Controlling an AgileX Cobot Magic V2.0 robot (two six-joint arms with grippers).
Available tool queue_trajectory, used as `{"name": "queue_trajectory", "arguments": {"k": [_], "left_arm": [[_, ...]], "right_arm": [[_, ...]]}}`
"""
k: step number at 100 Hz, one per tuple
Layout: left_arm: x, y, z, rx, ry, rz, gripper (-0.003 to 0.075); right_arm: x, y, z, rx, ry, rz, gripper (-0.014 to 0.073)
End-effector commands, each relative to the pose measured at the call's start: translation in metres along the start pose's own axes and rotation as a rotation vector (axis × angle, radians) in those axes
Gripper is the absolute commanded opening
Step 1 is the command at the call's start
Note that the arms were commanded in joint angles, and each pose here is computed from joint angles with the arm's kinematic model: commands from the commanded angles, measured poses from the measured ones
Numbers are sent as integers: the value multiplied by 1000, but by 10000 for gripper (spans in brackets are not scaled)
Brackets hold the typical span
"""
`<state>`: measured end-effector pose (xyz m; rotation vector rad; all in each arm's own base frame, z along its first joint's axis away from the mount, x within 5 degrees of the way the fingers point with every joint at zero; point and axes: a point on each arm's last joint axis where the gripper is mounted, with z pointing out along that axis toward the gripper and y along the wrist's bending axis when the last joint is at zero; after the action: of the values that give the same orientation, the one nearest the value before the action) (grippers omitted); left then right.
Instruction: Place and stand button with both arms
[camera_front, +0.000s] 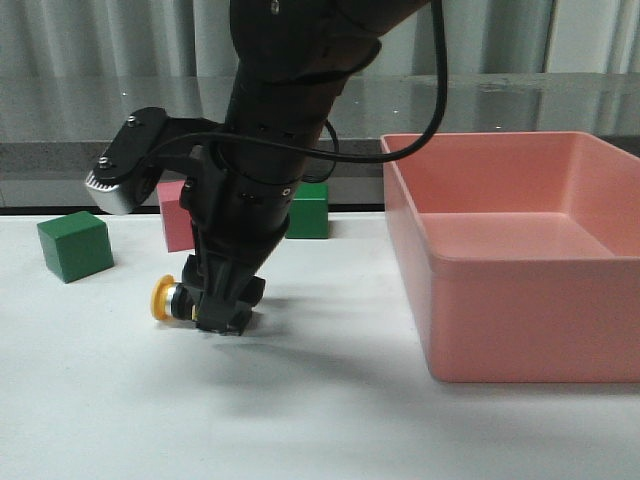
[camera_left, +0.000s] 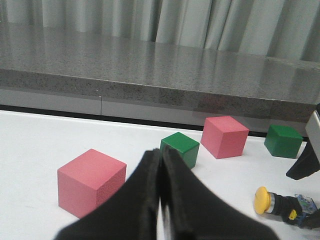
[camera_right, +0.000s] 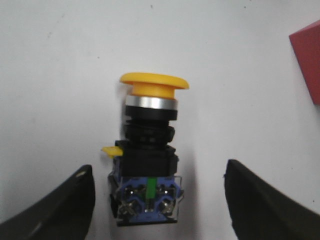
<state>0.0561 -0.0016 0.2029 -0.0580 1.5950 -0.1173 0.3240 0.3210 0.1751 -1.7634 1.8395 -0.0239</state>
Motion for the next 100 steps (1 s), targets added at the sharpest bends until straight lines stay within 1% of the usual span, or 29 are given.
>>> {"name": "queue_trajectory", "arguments": {"k": [1,7,12,19,23,24,26,31,33,34,38,39,44,56,68,75,86,100], "left_arm": [[7,0,0,19,-61,-17,-20],[7,0,0,19,-61,-17,-20],[7,0,0,19,-61,-17,-20],[7,0,0,19,-61,-17,-20],[7,0,0,19,-61,-17,-20],[7,0,0,19,-61,-17,-20],[7,0,0,19,-61,-17,-20],[7,0,0,19,-61,-17,-20],[7,0,0,19,-61,-17,-20],[7,0,0,19,-61,-17,-20],[7,0,0,19,-61,-17,-20],[7,0,0,19,-61,-17,-20],[7,0,0,19,-61,-17,-20],[7,0,0,19,-61,-17,-20],[7,0,0,19,-61,-17,-20],[7,0,0,19,-61,-17,-20],[7,0,0,19,-61,-17,-20],[7,0,0,19,-61,-17,-20]], "right_arm": [[-18,-18,-36,85,-90,-5,545],[-18,-21,-46,87,-88,0,524],[-19,-23,-58,91,-92,12,486],[-21,-27,-78,107,-109,53,388],[-23,-30,-91,121,-129,94,300],[-23,-31,-93,125,-131,103,267],[-23,-34,-99,134,-141,129,232],[-21,-40,-114,152,-159,194,87],[-19,-43,-120,160,-166,223,52],[-19,-44,-125,166,-172,233,18],[-14,-50,-135,180,-179,294,-72],[-13,-51,-139,186,-186,313,-79],[-6,-58,-153,210,-204,383,-56],[20,-75,-189,301,-265,538,-62],[53,-76,-223,414,-367,657,-62],[76,-68,-240,483,-421,701,-62],[112,-46,-265,583,-480,753,-62],[153,-11,-291,696,-490,797,-62]]}}
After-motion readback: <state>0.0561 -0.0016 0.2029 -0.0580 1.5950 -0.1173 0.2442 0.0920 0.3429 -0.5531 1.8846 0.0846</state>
